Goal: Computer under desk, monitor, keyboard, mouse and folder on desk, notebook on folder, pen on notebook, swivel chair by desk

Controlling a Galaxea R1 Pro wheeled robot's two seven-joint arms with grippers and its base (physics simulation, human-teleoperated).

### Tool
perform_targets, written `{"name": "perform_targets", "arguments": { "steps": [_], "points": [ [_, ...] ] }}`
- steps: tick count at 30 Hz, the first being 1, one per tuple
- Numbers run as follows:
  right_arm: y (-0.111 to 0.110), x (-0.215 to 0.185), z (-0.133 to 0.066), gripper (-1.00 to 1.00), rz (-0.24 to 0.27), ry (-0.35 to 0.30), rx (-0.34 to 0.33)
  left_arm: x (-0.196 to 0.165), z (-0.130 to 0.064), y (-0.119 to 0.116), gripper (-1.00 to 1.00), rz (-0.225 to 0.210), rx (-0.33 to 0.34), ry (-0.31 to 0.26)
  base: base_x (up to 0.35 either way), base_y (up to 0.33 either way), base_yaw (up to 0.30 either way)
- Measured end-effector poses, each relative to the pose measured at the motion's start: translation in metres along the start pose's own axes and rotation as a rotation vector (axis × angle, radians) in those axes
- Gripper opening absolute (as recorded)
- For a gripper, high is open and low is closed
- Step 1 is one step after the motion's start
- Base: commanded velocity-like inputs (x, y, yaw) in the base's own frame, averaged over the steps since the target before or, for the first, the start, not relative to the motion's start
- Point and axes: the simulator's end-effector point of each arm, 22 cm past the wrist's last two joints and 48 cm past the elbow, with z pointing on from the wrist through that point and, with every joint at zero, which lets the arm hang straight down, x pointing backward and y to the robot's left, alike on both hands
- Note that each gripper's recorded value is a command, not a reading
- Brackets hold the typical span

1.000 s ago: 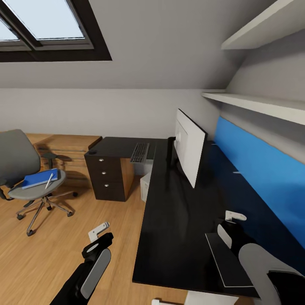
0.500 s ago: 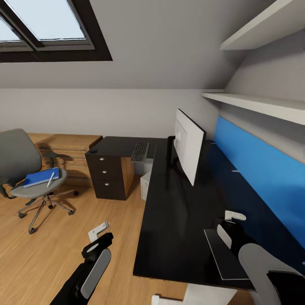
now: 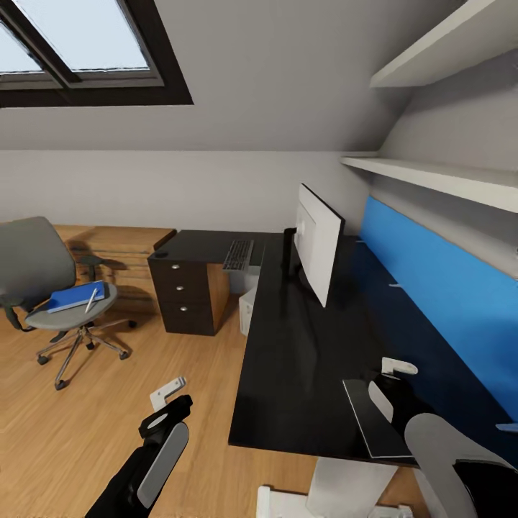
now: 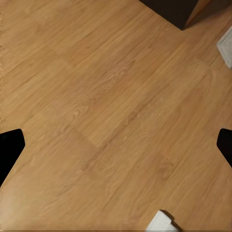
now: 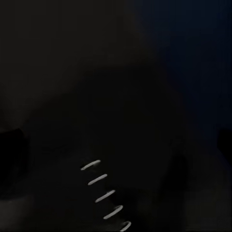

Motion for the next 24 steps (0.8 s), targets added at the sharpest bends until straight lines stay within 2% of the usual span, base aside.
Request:
{"name": "perform_targets", "arguments": {
  "steps": [24],
  "points": [
    [-0.0004, -0.0002, -0.0002, 1.0, -0.002, -0.001, 0.001, -0.0002, -0.0001, 0.0002, 1.0, 0.0, 0.0, 0.0, -0.053, 0.0, 0.0]
  ]
}}
